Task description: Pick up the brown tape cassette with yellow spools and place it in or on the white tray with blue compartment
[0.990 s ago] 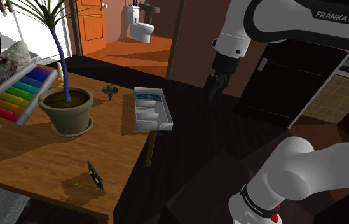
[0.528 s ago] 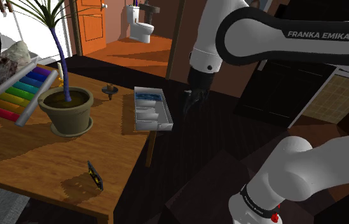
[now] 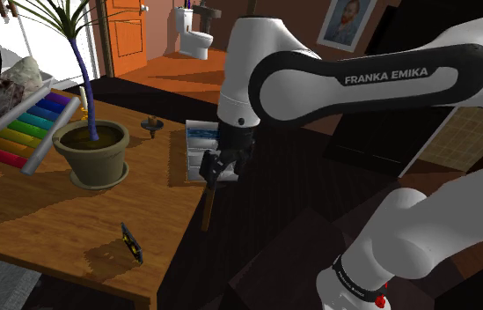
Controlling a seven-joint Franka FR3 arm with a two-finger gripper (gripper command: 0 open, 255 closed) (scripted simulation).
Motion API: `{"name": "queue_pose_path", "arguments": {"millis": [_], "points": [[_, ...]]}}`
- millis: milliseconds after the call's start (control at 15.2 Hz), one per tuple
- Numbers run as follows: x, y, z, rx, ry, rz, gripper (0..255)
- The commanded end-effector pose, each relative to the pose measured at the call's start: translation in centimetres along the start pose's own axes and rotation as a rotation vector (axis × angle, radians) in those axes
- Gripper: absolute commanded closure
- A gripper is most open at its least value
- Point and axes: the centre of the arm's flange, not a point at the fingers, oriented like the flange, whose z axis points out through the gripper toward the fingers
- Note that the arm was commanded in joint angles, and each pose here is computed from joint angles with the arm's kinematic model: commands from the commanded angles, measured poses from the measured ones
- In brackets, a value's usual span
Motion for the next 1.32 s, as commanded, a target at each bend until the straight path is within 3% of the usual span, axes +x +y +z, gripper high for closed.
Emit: {"name": "queue_pose_path", "arguments": {"millis": [0, 1056, 1254], "points": [[0.9, -2.0, 1.4, -0.002, 0.004, 0.006, 0], [8.5, -18.6, 12.3, -0.026, 0.023, 0.046, 0], [8.9, -19.4, 13.9, -0.027, 0.024, 0.048, 0]]}}
